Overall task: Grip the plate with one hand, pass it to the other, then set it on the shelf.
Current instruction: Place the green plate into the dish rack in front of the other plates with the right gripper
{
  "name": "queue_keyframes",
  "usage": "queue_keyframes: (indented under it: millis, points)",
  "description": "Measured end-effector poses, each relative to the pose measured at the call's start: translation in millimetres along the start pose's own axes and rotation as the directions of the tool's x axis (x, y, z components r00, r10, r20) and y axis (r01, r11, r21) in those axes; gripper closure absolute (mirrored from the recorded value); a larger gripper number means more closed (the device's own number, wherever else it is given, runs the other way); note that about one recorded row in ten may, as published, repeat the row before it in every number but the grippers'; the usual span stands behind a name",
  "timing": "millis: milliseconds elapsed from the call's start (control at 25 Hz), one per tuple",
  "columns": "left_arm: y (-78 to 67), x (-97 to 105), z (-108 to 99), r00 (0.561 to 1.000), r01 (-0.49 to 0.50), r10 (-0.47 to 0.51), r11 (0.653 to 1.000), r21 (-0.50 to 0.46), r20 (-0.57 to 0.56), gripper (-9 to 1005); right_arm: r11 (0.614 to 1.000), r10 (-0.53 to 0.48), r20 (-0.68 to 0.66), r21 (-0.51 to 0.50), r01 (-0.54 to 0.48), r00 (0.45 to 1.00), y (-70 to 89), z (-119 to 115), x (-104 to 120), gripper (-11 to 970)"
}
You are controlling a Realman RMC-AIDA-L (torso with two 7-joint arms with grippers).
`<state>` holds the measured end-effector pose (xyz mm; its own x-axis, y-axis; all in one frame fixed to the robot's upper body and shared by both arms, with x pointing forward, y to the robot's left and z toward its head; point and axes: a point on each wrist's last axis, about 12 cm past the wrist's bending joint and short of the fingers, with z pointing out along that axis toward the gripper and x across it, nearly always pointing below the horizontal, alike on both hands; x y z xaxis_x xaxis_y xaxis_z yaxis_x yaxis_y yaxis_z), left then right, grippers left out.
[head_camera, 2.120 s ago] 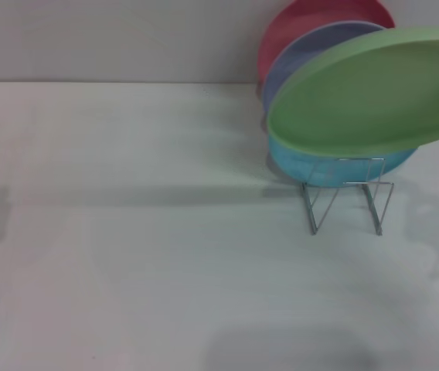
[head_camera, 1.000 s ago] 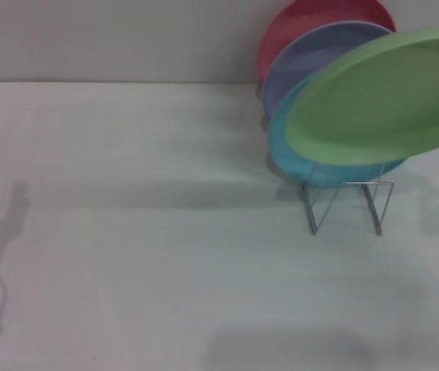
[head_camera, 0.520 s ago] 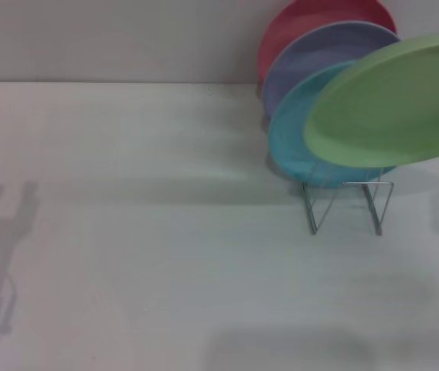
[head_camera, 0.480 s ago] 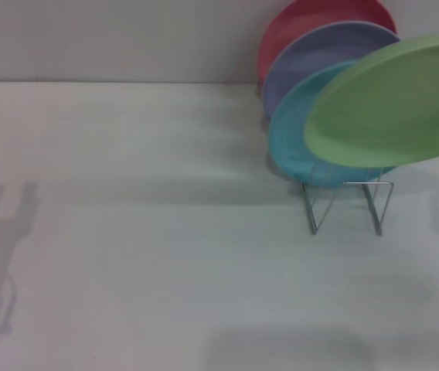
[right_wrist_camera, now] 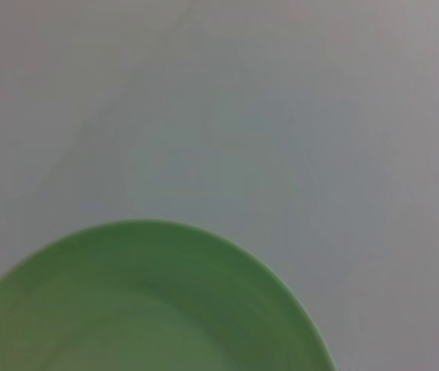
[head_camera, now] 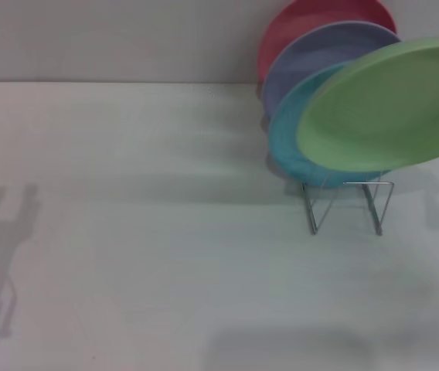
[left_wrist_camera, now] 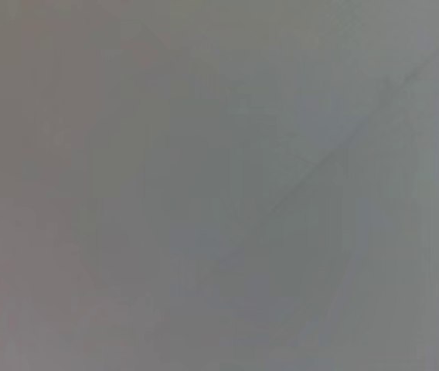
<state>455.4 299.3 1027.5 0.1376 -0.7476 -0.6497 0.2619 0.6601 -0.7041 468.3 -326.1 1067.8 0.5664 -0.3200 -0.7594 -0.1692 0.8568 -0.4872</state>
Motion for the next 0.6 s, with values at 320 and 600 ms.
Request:
queue_keyframes:
  millis: [320,600]
  points:
    - [-1.5,-0.7,2.5,1.0,0.014,-0.014,1.0,0.015,0.004,212,1.0,-0.012,-0.062,-0.013,0.012,0.998,-1.6,-6.7,5.6,943]
    - [-2.7,-0.3,5.2,1.0,0.016,-0.016,1.0,0.024,0.003,212,0.999,-0.005,-0.106,-0.046,0.001,0.994,2.5,-10.0,9.7,943]
